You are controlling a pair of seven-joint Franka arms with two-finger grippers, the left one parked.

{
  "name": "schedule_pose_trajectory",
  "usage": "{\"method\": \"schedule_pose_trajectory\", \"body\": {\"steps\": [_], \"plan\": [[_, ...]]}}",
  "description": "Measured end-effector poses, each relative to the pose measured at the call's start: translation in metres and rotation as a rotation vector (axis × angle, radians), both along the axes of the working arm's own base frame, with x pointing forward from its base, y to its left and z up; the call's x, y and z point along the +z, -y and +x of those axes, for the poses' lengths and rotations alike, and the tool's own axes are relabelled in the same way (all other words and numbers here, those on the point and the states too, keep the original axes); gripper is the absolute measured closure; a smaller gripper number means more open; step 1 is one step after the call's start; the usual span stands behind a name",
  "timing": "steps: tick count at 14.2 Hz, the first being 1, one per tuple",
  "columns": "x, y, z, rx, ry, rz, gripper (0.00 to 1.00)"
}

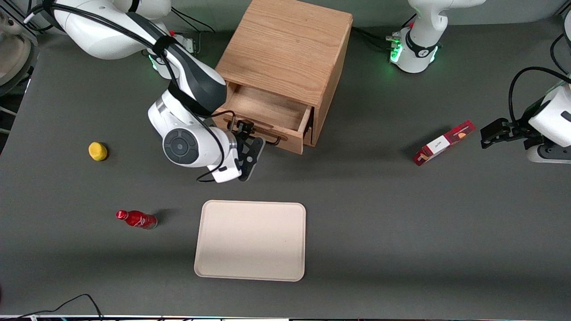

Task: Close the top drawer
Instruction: 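Push the drawer into the wooden cabinet with the right gripper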

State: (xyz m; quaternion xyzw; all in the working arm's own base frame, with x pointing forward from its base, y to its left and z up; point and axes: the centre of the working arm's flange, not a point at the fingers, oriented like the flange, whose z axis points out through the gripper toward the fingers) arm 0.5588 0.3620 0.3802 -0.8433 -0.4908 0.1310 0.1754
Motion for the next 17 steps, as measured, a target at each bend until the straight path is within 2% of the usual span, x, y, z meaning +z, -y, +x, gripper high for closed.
{"method": "schedule_pose_trajectory", "body": {"steps": [7,17], "plan": [[-0.006,-0.015,-0.025,-0.02,-0.001,-0.002,0.0],[0.001,-0.042,-0.067,-0.025,-0.027,-0.017,0.0]]}}
